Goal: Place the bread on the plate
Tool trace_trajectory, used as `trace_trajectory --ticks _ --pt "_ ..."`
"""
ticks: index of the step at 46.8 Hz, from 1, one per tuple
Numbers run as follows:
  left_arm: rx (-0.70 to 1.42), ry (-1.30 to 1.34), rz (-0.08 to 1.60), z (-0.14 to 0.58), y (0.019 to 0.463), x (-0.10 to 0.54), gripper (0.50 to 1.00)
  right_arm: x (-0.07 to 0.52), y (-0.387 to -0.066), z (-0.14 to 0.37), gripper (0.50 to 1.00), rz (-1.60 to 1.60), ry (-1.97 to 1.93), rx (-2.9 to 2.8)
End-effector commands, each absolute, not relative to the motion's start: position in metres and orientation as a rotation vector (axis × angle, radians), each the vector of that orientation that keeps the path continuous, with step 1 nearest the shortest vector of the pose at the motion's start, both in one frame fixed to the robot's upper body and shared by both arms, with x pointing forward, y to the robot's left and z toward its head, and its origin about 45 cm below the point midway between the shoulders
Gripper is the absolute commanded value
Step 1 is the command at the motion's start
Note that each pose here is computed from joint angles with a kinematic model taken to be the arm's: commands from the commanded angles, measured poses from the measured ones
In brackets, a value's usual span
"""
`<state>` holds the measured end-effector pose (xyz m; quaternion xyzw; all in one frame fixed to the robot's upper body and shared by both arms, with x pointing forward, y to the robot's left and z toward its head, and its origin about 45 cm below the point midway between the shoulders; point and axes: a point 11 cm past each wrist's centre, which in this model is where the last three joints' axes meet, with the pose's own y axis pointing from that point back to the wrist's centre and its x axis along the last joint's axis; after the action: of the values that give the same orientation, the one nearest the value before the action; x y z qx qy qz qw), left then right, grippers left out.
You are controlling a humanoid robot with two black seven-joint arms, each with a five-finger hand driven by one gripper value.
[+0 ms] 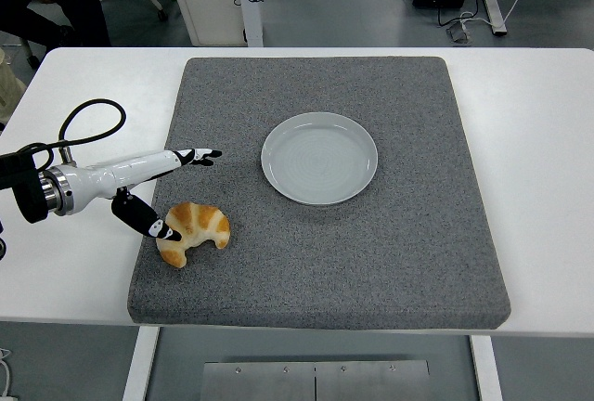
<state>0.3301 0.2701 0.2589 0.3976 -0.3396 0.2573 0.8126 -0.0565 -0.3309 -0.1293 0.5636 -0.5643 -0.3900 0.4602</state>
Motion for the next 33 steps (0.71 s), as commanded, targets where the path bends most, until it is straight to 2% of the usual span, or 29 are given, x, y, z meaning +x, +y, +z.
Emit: trace_trajectory --ticks 1,33 --pt "0.863 -0.749 0.535 0.255 0.271 0.328 0.972 -0.056 -0.331 -0.129 1.000 -0.960 -1.390 1.387" --pt "0.842 -0.790 0.553 0.249 0.265 0.326 0.972 -0.056 -0.331 -0.129 1.000 -0.959 -1.388 1.388"
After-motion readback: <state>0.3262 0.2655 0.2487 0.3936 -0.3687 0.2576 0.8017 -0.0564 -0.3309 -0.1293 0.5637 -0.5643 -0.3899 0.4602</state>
